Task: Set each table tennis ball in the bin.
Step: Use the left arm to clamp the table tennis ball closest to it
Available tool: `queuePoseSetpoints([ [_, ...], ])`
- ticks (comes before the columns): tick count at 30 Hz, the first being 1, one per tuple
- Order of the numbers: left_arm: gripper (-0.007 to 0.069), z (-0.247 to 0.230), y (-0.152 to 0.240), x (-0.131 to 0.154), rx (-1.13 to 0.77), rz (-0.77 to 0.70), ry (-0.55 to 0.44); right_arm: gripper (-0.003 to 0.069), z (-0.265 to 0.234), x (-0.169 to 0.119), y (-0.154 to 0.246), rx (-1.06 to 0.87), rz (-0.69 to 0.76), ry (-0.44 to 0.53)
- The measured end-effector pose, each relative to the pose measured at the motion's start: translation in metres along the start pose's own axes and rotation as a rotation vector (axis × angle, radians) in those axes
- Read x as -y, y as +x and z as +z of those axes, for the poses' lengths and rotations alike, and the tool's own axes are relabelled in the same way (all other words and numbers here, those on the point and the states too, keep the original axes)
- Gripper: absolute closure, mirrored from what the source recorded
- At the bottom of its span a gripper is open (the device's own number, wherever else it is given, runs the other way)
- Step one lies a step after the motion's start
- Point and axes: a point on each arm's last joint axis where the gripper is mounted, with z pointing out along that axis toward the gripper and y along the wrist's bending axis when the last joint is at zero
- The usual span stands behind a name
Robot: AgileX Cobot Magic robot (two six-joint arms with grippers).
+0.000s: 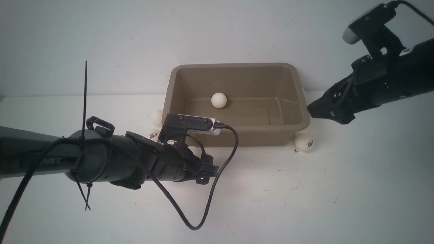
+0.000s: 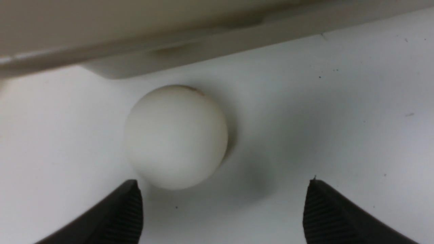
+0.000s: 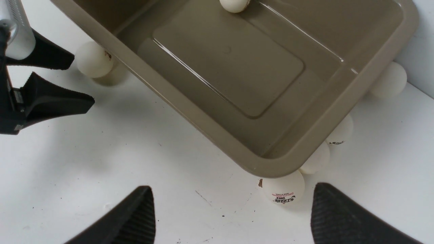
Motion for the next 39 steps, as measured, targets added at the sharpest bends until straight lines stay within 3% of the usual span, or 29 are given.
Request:
queuePoseSetpoints([
  [11,0.0053,-0.002,-0.019,0.002,0.064,0.03,-0.021,0.0102,0.0,0.0,0.0,0.0,-0.008,0.0],
  [39,0.0053,0.015,-0.008,-0.007,0.029,0.037,-0.091,0.0102,0.0,0.0,0.0,0.0,-0.02,0.0],
])
